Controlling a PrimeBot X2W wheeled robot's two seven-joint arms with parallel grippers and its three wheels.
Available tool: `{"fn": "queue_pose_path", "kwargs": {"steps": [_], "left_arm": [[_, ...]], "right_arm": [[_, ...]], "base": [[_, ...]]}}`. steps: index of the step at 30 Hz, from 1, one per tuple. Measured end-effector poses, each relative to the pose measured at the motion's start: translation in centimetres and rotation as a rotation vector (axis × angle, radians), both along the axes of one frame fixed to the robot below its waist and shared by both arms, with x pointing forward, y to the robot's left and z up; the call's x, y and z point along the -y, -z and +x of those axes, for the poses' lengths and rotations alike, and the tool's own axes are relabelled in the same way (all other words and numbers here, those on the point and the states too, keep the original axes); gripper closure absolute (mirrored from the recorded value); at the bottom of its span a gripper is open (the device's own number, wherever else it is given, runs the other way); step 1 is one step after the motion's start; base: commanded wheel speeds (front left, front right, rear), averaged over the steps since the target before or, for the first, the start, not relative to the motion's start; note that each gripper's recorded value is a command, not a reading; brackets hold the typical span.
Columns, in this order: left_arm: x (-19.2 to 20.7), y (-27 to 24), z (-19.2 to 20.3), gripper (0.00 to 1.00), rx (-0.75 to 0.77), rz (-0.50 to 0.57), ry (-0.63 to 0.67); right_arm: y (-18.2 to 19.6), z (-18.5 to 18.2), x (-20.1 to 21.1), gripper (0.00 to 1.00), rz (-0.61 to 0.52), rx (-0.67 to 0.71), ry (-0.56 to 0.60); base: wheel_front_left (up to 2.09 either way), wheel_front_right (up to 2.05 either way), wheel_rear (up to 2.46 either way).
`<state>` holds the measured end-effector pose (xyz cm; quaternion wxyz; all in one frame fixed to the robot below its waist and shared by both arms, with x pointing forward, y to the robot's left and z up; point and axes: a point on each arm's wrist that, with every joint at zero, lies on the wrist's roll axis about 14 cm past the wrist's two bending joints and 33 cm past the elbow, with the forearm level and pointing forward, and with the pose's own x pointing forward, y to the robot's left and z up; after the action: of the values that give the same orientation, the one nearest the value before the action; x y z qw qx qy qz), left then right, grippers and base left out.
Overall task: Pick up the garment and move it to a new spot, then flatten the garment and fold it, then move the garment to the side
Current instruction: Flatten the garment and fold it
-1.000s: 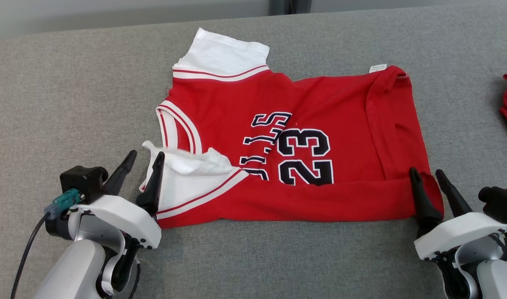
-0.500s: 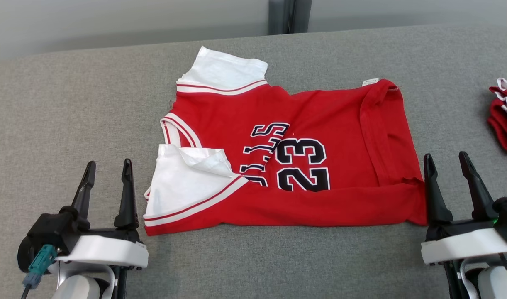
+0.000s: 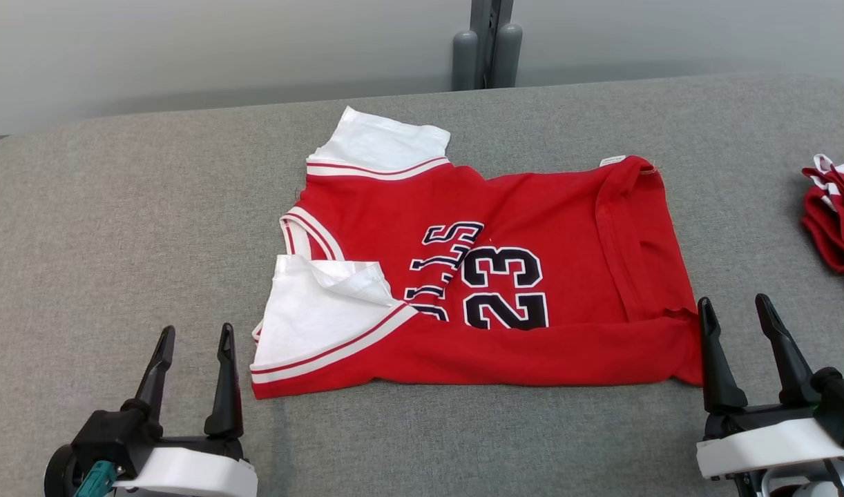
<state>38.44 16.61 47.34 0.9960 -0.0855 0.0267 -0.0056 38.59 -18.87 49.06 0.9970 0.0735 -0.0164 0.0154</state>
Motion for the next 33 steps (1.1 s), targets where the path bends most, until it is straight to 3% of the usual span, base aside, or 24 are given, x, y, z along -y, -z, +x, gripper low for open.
{"fn": "queue_pose_path", "kwargs": {"steps": [11, 22, 33], "left_arm": [[1.0, 0.9, 0.4, 0.00, -0.028, -0.013, 0.049], [2.6, 8.8, -0.7, 0.00, -0.317, -0.096, 0.116], [4.1, 11.6, 0.2, 0.00, -0.437, -0.189, 0.177]], "right_arm": [[0.6, -0.1, 0.5, 0.00, 0.002, -0.022, 0.016], [8.2, -1.2, 1.4, 0.00, 0.021, -0.263, 0.052], [11.5, -0.2, 0.7, 0.00, 0.051, -0.364, 0.035]], "base": [[0.00, 0.00, 0.00], [0.00, 0.00, 0.00], [0.00, 0.00, 0.00]]}}
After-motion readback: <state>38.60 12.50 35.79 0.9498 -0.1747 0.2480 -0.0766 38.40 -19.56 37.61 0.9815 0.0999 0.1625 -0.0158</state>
